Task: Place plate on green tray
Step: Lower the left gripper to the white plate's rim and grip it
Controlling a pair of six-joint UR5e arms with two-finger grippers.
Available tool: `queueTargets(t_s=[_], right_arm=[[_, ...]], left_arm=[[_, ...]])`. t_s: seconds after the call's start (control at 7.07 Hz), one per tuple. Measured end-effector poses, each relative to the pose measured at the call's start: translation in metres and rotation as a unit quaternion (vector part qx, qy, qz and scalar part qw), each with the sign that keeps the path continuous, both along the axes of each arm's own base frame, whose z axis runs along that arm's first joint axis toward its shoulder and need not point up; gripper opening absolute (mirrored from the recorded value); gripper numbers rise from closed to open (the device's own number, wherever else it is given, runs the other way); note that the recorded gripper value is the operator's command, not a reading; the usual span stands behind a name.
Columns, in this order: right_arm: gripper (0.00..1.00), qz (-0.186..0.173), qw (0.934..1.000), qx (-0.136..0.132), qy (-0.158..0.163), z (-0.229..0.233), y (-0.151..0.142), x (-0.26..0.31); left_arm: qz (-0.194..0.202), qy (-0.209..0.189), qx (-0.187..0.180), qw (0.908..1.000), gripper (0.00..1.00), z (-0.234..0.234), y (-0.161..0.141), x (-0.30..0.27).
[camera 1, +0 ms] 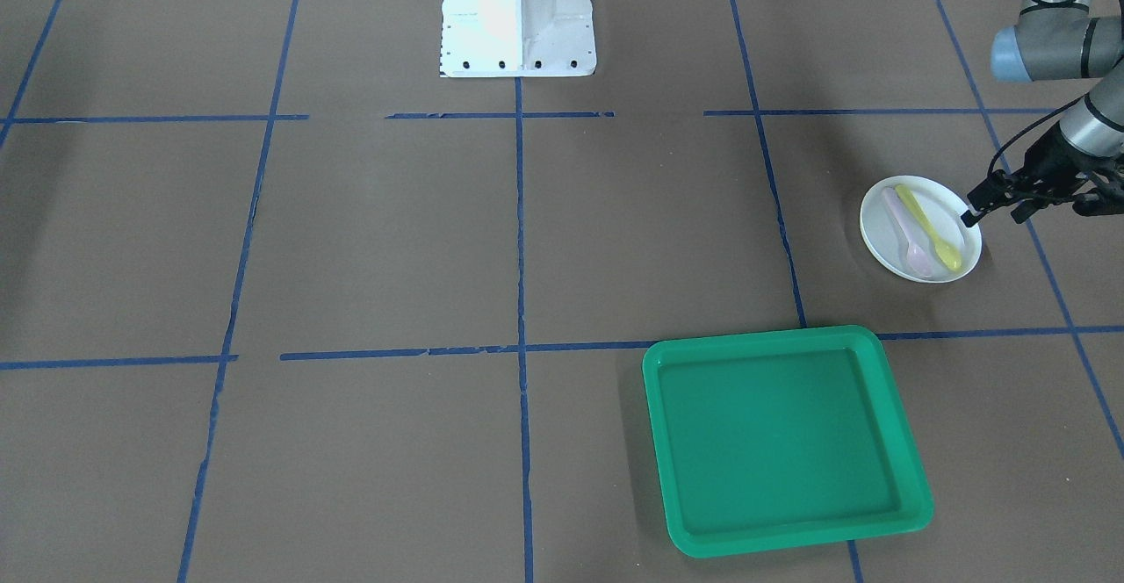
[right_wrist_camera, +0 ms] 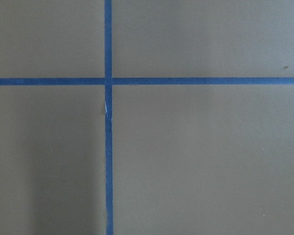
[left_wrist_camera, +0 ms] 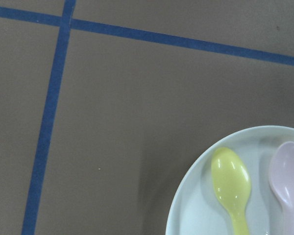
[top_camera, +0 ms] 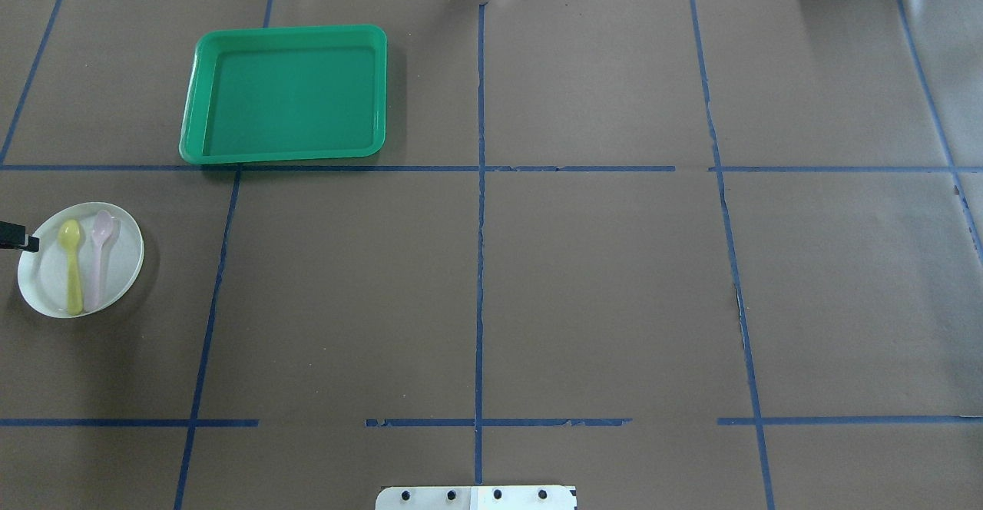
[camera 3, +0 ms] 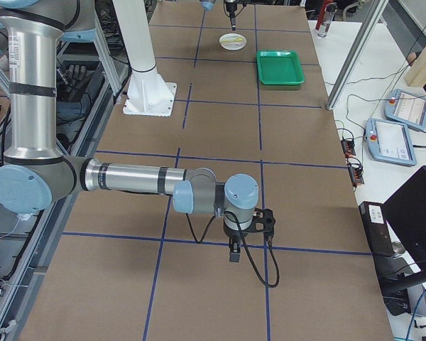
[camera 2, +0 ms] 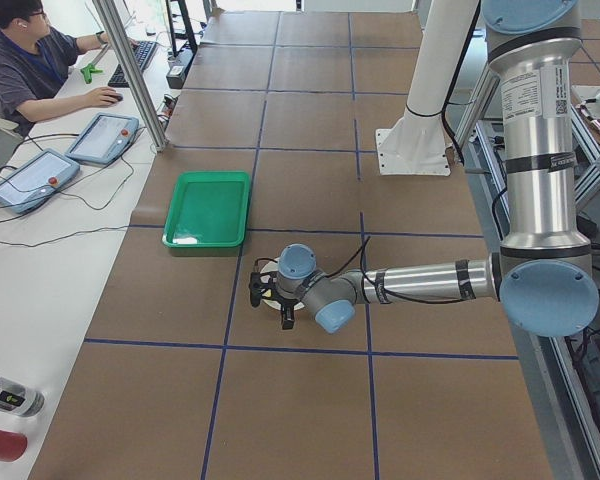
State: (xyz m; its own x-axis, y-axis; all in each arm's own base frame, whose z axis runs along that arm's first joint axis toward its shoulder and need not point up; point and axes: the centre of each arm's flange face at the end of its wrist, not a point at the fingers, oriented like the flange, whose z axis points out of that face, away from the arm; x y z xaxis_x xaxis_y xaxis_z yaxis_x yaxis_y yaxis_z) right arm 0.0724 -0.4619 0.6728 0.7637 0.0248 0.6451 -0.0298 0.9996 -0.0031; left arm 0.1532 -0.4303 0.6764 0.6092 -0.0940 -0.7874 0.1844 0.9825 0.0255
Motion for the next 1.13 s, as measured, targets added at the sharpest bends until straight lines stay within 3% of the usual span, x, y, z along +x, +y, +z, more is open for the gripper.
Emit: queueTargets(t_s=[0.28, 0.71, 0.85, 1.13], right_arm=[[1.00, 0.000, 1.0000, 0.000, 0.000, 0.000, 0.000, 0.000], [1.00, 0.000, 1.0000, 0.000, 0.000, 0.000, 0.000, 0.000], [1.00, 0.000, 1.0000, 0.000, 0.000, 0.000, 0.000, 0.000], [1.00, 0.000, 1.0000, 0.000, 0.000, 0.000, 0.000, 0.000]], left_arm=[[0.003, -0.002, 0.002, 1.0000, 0.78, 0.000, -0.002, 0.007], [0.017, -0.003, 0.001, 0.9998, 0.76, 0.001, 0.002, 0.019], [0.022, -0.003, 0.001, 0.9998, 0.59, 0.001, 0.004, 0.023], [0.027, -0.003, 0.003, 0.9996, 0.36, 0.001, 0.005, 0.026]])
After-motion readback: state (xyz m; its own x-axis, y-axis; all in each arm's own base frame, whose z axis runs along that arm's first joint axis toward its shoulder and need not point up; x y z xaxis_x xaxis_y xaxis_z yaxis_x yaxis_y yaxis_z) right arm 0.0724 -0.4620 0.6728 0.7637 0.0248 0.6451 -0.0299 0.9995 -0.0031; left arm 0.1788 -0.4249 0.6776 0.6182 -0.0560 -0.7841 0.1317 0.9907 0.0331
